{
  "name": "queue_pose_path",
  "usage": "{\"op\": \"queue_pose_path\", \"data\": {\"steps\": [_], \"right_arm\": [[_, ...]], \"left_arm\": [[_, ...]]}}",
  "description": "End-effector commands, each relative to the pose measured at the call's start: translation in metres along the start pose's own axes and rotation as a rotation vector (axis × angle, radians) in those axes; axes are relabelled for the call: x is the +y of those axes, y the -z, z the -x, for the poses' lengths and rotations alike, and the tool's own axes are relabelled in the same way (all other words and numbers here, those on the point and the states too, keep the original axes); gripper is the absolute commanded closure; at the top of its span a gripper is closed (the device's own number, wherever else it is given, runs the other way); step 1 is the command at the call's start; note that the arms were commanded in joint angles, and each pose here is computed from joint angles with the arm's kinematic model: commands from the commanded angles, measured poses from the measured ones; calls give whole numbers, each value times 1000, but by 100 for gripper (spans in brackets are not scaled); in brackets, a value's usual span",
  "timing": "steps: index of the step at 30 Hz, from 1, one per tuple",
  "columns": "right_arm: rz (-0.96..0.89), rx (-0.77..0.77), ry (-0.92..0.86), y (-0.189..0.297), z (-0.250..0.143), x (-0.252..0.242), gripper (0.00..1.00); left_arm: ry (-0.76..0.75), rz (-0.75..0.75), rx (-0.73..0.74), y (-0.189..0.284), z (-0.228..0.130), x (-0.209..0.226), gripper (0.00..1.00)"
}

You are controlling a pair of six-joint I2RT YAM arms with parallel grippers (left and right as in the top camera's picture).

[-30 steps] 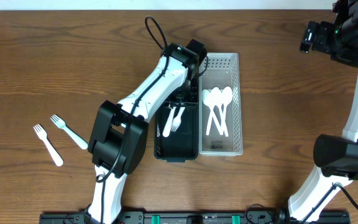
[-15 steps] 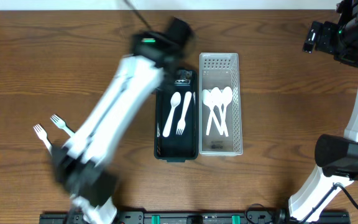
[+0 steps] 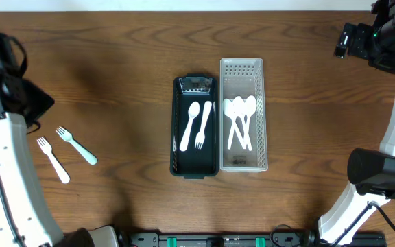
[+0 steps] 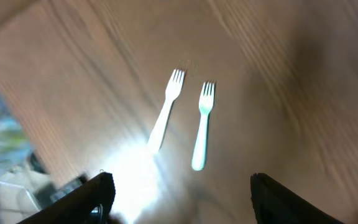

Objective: Pack container
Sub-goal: 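Carry the fork with the left gripper into the black basket and release, then lower the left gripper onto the pale green fork and grasp it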

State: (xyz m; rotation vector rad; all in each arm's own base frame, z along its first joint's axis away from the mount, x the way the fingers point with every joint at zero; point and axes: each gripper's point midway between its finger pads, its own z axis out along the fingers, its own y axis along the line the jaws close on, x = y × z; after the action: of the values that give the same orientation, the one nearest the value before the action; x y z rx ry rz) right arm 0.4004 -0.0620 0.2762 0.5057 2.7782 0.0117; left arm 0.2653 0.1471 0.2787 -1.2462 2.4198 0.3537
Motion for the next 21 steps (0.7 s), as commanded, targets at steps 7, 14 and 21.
{"op": "queue_pose_path", "data": {"steps": [7, 14, 21], "right_arm": [[-13, -7, -3, 1, 2, -6, 1], [-14, 4, -15, 1, -1, -6, 1], [-15, 7, -15, 1, -2, -6, 1]], "left_arm": [[80, -17, 230, -130, -63, 1, 20], [73, -11, 287, -183, -92, -4, 13], [62, -11, 315, -220, -95, -16, 9]]}}
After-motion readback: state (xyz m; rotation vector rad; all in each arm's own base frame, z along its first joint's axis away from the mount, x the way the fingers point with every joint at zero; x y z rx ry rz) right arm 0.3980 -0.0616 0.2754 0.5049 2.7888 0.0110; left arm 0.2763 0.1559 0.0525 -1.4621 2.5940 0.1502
